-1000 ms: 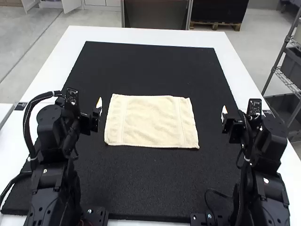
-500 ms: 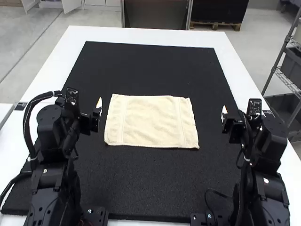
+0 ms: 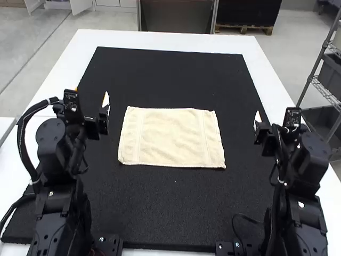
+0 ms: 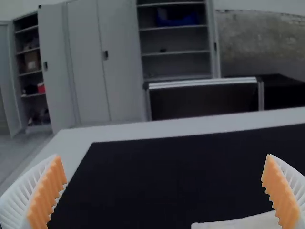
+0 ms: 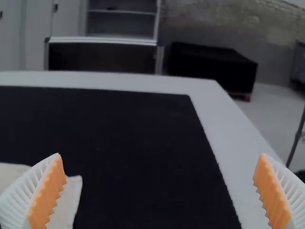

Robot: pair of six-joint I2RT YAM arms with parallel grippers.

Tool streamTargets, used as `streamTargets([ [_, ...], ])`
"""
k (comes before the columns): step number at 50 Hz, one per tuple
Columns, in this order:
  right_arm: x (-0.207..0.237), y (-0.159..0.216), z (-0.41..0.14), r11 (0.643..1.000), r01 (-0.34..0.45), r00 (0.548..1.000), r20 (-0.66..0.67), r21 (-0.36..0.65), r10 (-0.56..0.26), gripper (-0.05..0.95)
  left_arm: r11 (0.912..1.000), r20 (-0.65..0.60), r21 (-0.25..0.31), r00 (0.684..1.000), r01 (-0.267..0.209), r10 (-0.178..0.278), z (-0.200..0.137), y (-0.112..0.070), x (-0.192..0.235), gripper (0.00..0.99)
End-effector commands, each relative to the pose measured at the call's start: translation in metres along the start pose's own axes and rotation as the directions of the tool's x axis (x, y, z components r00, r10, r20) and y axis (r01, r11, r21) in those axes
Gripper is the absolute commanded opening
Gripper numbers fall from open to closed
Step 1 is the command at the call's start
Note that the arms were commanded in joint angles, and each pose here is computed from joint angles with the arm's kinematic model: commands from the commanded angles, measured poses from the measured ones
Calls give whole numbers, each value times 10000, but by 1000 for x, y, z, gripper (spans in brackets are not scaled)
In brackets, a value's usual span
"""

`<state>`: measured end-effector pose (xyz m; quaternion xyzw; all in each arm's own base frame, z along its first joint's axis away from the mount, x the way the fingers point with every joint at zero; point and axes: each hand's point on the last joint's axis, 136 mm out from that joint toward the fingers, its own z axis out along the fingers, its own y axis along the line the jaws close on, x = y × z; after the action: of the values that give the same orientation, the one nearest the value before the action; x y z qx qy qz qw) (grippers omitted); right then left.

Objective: Fold the towel.

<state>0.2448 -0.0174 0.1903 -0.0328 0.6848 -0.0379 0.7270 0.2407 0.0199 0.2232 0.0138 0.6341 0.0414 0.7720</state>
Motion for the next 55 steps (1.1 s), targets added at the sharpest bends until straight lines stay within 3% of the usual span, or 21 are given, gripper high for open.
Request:
streamTargets([
  [1, -19, -8, -1, 9993, -73, 9967, 815, 365, 43, 911, 9987, 395, -502, 9992, 112, -92, -1, 9, -13, 964],
  [10, -36, -11, 2, 9988, -241, 9955, 922, 417, 202, 911, 9984, 624, -552, 9980, 152, -118, 1, 11, -37, 954],
  [20, -49, -15, 30, 9930, -1165, 9931, -84, 171, 1167, 911, 9969, 232, -629, 9987, 468, -454, 21, 17, -49, 959],
  [24, -43, -14, 50, 9902, -1391, 9875, -764, -89, 1380, 911, 9963, -432, -651, 9973, 566, -595, 35, 19, -40, 959],
  [31, -22, -8, 78, 9816, -1815, 9715, -1652, -586, 1698, 911, 9902, -1449, -1275, 9865, 576, -760, 59, 32, -16, 959],
  [40, 1, -18, 100, 9822, -1876, 9559, -2318, -87, 1805, 911, 9890, -2458, -1363, 9651, 579, -904, 75, 36, 12, 957],
  [45, 20, -21, 108, 9821, -1877, 9416, -2814, 175, 1850, 911, 9903, -2484, -1285, 9651, 519, -828, 77, 34, 15, 957],
  [49, 40, -16, 113, 9822, -1877, 9235, -3393, 72, 1790, 911, 9932, -2152, -1168, 9763, -19, -234, 79, 35, 7, 954],
  [55, 75, -5, 115, 9864, -1593, 8936, -4304, -392, 1272, 911, 9934, -2358, -1143, 9715, -6, -265, 80, 34, 12, 956],
])
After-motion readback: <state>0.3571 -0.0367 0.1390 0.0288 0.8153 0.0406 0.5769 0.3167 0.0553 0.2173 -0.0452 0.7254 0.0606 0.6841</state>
